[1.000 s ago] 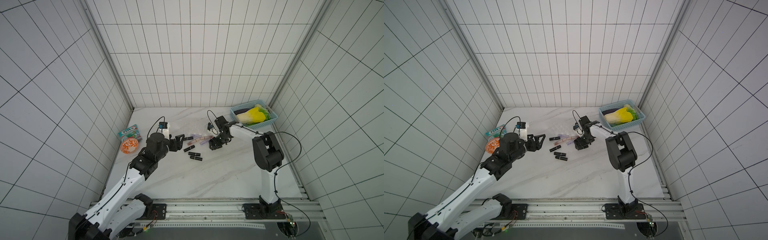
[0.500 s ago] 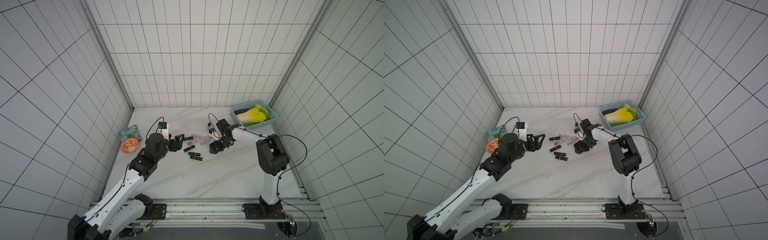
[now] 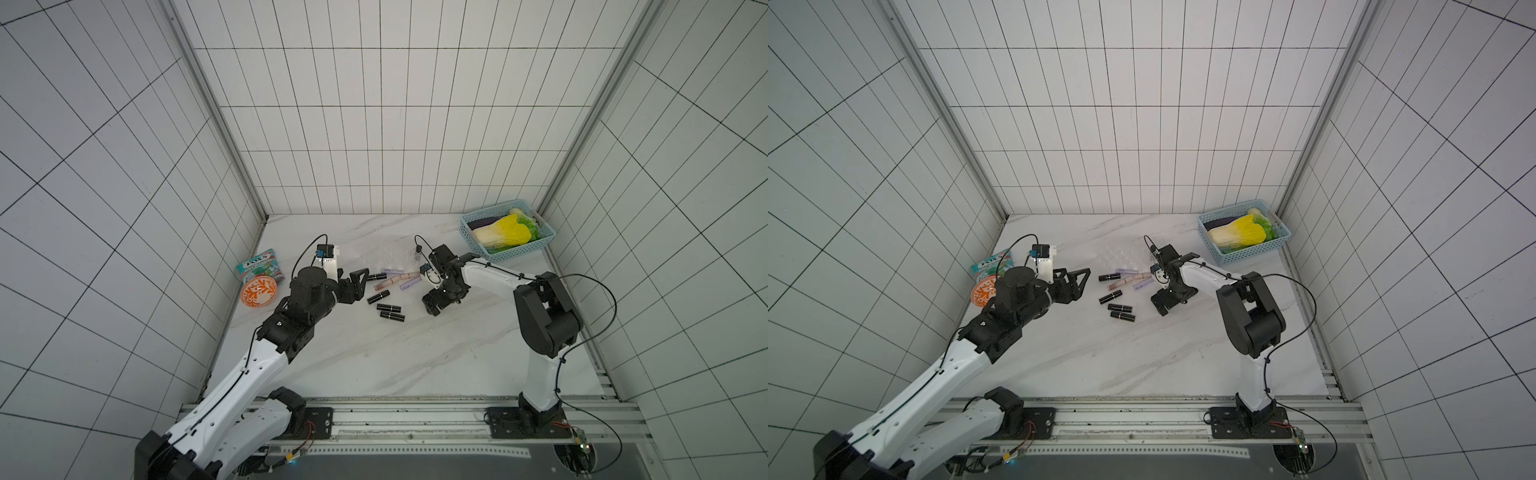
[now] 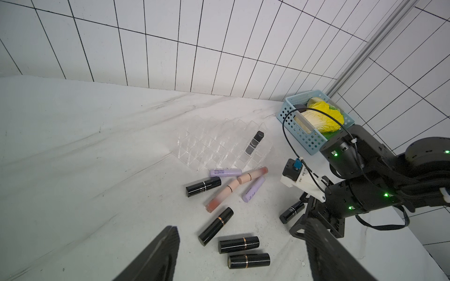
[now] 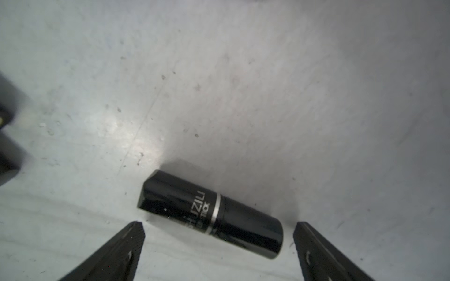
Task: Arrange the lipsticks in the organizer
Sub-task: Pick up the lipstick at the center of the board.
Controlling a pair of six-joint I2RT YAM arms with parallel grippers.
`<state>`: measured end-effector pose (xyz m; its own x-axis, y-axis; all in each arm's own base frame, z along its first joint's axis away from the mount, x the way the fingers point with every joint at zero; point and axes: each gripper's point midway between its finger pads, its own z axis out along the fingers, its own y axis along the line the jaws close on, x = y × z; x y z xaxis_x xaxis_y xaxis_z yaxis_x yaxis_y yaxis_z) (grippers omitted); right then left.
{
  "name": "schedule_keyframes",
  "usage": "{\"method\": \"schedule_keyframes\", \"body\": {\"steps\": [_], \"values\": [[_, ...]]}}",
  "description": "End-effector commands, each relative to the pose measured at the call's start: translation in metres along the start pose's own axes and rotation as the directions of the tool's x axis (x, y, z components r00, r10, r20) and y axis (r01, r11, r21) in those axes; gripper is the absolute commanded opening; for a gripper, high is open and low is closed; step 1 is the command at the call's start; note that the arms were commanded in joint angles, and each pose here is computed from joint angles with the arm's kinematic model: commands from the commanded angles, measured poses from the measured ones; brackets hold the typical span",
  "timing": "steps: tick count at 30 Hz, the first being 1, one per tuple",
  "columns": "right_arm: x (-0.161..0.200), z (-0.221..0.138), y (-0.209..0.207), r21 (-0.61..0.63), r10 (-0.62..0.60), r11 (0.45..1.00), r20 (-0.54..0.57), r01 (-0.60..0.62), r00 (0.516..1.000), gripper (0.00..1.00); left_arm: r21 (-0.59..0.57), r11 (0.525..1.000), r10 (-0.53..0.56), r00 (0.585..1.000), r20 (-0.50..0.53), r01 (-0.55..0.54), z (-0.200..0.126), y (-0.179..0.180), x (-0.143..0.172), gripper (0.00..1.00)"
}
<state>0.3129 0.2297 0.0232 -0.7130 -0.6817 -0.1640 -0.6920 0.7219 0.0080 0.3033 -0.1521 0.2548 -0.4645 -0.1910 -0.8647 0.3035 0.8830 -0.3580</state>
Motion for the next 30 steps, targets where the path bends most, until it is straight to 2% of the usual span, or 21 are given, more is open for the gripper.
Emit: {"method": "schedule_keyframes", "body": {"steps": [1,12,17,20,25,30], "values": [[0.006,0.009,-0.004,0.039,0.003,0.999,-0.042,-0.002,0.999,0.98,0.003,1.0,0.005,1.0,0.019,-0.005,-0.002,0.001,-0.002,0.79],[-0.03,0.009,-0.016,0.119,-0.068,0.991,0.01,0.067,0.998,1.0,0.007,1.0,0.004,1.0,0.019,-0.004,-0.002,0.0,-0.003,0.79],[-0.04,0.016,-0.012,0.104,-0.087,0.991,0.004,0.086,0.996,0.99,0.002,1.0,0.006,1.0,0.019,-0.006,-0.002,0.001,-0.003,0.8],[-0.036,0.019,-0.008,0.083,-0.085,0.993,-0.007,0.085,0.996,0.93,0.001,1.0,0.006,1.0,0.018,-0.006,-0.001,0.001,-0.003,0.8],[-0.025,0.017,0.001,0.044,-0.057,0.997,-0.023,0.058,0.998,0.73,0.007,1.0,0.002,1.0,0.015,-0.002,0.001,0.0,-0.003,0.79],[-0.004,0.015,0.0,0.06,-0.005,0.998,-0.072,0.01,0.997,0.71,0.018,1.0,-0.003,1.0,0.018,0.003,0.0,-0.003,-0.005,0.79]]}}
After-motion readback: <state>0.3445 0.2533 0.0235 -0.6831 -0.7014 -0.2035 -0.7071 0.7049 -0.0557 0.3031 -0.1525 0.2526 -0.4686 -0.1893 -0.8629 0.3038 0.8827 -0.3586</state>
